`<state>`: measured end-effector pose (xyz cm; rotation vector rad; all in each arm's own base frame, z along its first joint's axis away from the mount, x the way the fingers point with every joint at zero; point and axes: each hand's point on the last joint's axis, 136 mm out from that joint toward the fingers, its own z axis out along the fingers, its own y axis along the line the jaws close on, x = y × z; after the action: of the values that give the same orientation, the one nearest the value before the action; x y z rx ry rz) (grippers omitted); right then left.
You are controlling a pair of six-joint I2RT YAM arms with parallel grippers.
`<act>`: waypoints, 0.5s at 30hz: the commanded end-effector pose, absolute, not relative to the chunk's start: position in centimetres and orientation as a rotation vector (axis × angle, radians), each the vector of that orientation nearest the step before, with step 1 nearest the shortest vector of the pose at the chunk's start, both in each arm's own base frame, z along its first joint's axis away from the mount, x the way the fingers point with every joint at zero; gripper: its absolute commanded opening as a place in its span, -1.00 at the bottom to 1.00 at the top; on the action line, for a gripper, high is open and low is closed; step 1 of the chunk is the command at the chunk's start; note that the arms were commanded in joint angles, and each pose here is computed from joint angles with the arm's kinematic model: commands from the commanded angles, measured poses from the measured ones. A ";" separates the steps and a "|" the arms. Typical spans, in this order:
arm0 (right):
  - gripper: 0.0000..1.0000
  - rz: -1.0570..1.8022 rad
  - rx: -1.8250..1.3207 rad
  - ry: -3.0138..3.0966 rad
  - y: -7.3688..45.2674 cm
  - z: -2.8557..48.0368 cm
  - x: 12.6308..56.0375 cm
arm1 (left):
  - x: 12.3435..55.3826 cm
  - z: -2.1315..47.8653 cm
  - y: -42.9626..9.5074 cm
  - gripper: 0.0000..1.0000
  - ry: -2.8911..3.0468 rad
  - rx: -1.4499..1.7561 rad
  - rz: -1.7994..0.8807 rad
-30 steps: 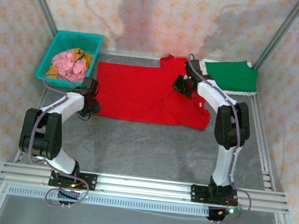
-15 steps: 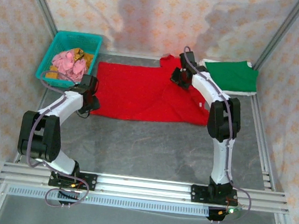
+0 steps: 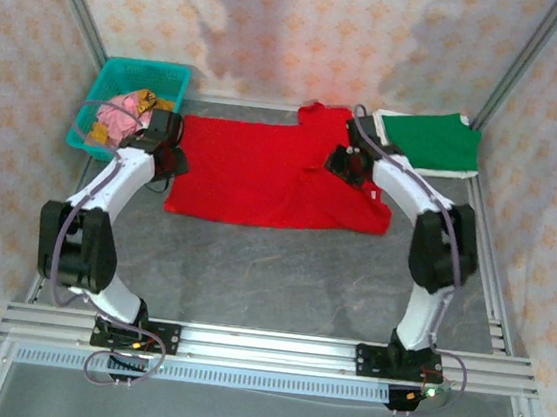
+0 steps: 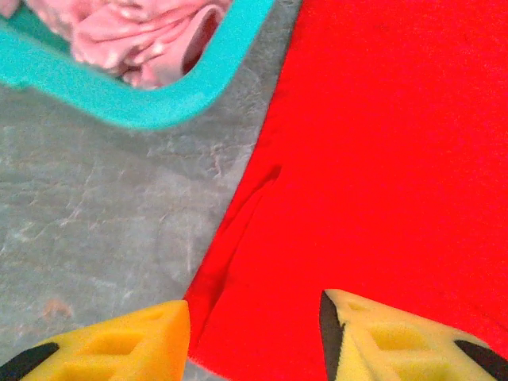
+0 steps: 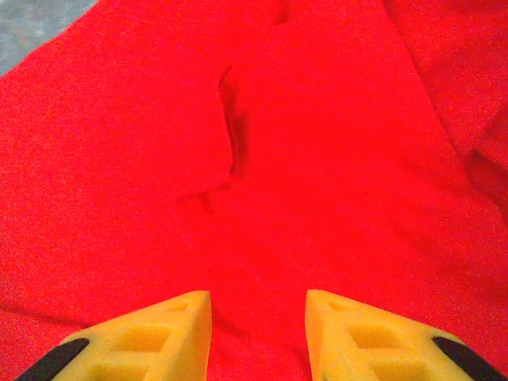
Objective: Fold and stack the t-shirts
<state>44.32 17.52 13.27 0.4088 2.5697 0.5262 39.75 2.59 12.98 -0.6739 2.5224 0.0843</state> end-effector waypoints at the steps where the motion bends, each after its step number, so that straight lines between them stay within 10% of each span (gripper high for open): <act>1: -0.28 0.589 0.333 2.456 16.9 15.3 42.7 | 40.3 11.9 2.5 -0.05 2.615 -0.573 0.192; 15: -0.29 0.574 0.327 2.466 13.9 10.1 37.0 | 46.8 6.7 -0.1 0.17 2.777 -0.334 0.253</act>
<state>35.35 13.53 7.71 0.3521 2.5797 0.5207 46.62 -0.44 7.00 -0.3963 2.7352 0.2001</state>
